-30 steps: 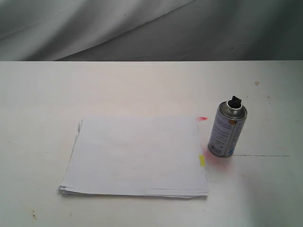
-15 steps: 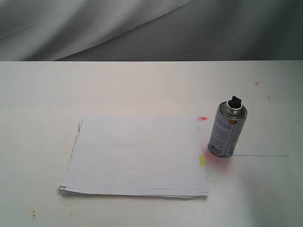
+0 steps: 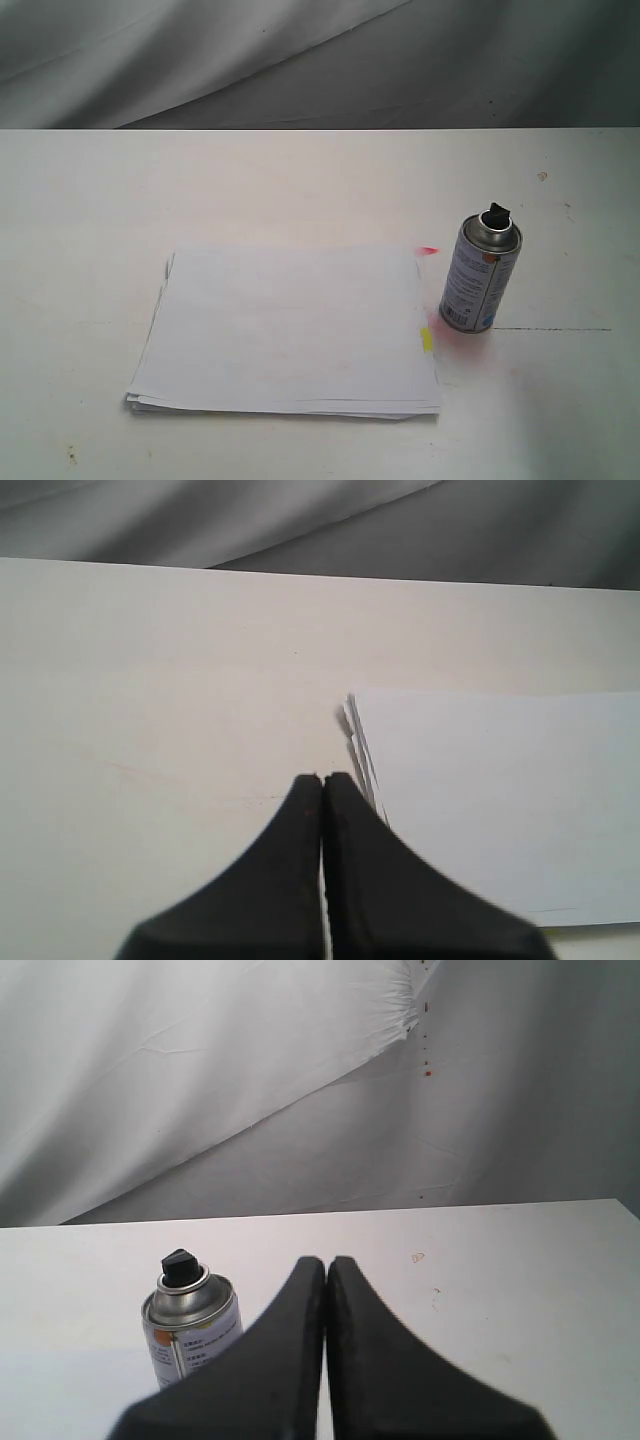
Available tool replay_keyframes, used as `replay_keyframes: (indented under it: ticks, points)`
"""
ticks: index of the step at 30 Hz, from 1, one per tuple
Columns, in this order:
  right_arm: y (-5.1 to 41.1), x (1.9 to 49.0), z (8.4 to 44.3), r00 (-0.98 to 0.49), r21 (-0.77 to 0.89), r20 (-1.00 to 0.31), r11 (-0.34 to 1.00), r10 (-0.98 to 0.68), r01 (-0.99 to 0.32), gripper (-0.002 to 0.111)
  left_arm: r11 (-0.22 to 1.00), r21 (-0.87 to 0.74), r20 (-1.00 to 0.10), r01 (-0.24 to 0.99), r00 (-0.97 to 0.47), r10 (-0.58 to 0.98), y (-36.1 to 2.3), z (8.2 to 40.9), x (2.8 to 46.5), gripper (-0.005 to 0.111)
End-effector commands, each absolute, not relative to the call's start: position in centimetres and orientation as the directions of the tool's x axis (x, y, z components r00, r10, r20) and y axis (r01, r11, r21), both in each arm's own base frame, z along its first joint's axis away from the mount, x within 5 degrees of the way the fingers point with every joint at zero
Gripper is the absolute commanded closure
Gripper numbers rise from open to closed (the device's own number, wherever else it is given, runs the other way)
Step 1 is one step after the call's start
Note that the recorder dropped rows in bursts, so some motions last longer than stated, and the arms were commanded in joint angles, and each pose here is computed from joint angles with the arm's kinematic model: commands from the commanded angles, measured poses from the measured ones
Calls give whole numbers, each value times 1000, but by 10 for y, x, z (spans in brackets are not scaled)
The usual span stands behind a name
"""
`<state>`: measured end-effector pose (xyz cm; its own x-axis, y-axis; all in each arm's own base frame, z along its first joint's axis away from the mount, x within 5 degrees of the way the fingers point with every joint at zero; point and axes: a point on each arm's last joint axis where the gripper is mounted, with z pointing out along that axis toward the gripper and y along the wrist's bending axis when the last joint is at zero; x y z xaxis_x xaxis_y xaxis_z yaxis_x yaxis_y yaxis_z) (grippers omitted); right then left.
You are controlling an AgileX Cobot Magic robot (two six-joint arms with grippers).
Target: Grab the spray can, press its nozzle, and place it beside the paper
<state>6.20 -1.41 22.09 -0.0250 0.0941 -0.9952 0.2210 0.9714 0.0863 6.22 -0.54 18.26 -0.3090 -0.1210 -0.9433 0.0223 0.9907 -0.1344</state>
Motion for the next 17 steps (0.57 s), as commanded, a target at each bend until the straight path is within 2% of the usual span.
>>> replay_keyframes:
  ticks: [1,17]
  points:
    - [-14,61,220,-19,95,-995,969,102,228,108,991,-131,-943,26,-311,-117,-6,181,62,107]
    - [-14,61,220,-19,95,-995,969,102,228,108,992,-127,-944,27,-309,-112,-6,181,62,107]
